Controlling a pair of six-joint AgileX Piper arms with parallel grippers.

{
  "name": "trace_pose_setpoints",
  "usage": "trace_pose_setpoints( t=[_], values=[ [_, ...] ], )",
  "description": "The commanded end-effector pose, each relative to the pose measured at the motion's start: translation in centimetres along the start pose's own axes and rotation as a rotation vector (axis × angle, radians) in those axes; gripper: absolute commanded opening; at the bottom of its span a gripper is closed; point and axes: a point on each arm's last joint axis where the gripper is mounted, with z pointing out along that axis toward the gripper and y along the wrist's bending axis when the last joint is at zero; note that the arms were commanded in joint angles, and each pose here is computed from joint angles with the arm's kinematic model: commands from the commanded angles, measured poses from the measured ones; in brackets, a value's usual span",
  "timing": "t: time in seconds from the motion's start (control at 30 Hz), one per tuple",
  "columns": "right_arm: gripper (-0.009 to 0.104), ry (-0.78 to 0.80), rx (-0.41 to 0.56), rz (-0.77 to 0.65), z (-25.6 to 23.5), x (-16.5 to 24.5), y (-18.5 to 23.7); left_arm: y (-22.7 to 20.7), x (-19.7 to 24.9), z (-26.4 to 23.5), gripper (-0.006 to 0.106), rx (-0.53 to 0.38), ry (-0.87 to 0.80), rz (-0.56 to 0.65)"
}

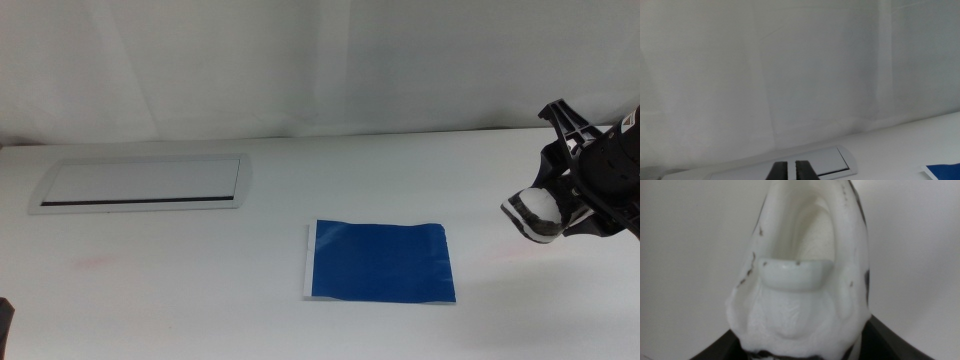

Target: Use one arm to grab the shoe from the table and place it on the mat.

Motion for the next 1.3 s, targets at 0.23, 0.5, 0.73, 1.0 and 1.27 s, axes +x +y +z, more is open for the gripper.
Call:
trace_pose_setpoints(
  t=[0.23,0.5,0.73,1.0,1.27],
  values=[
    [-0.002,0.001,0.03,0.163,0.1,0.7,0.0,-0.1,1.1,-0.2,-0.003,-0.003,-0.008,-0.016],
    [-0.002,0.037,-0.037,0.228,2.6,4.2,2.4,-0.1,1.1,-0.2,-0.003,-0.003,-0.008,-0.016],
    [-0.002,0.073,-0.034,0.214,4.2,7.2,5.8,-0.1,1.1,-0.2,-0.003,-0.003,-0.008,-0.016],
    [-0.002,0.077,0.036,0.279,6.5,10.8,7.4,-0.1,1.1,-0.2,-0.003,-0.003,-0.008,-0.016],
    [-0.002,-0.012,0.155,0.262,6.8,12.8,9.4,-0.1,1.1,-0.2,-0.003,-0.003,-0.008,-0.016]
  ],
)
